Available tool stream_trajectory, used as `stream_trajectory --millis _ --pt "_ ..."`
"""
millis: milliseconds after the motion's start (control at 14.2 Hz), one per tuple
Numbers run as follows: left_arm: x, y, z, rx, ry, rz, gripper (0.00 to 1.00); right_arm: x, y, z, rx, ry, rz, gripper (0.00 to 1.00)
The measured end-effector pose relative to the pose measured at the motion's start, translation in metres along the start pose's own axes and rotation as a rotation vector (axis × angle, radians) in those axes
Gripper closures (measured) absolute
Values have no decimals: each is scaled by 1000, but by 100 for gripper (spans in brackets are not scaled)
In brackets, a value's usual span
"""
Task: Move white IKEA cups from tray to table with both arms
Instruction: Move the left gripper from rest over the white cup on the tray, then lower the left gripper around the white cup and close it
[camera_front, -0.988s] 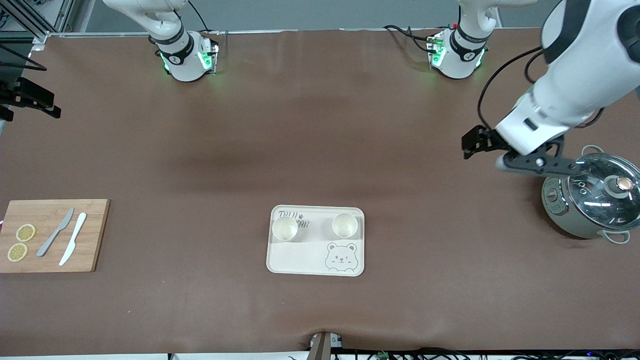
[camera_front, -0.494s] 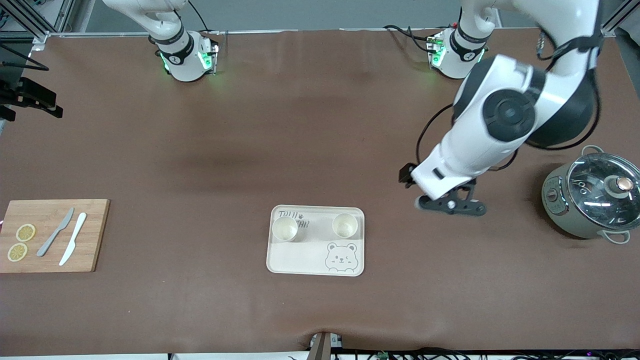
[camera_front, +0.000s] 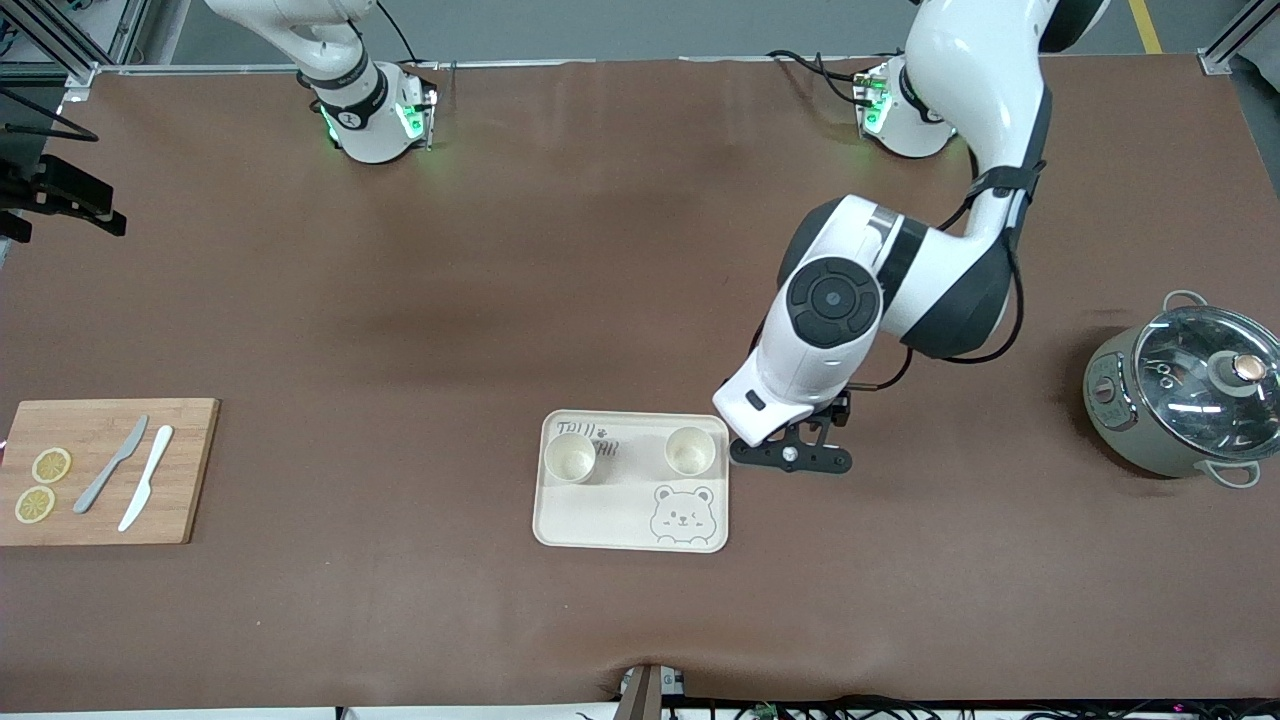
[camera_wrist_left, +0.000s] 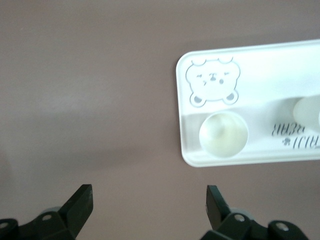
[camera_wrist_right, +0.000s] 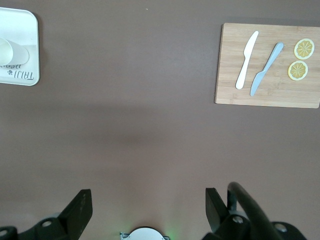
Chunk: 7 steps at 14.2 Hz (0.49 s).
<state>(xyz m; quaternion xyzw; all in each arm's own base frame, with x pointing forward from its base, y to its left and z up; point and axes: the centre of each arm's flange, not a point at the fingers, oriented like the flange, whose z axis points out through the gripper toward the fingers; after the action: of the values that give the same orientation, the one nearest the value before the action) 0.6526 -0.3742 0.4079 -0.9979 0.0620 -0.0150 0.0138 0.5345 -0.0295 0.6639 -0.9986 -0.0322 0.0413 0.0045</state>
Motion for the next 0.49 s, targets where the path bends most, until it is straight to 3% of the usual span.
stream_trajectory --millis 494 --pt "19 11 73 -36 50 -15 0 0 0 0 0 0 0 0"
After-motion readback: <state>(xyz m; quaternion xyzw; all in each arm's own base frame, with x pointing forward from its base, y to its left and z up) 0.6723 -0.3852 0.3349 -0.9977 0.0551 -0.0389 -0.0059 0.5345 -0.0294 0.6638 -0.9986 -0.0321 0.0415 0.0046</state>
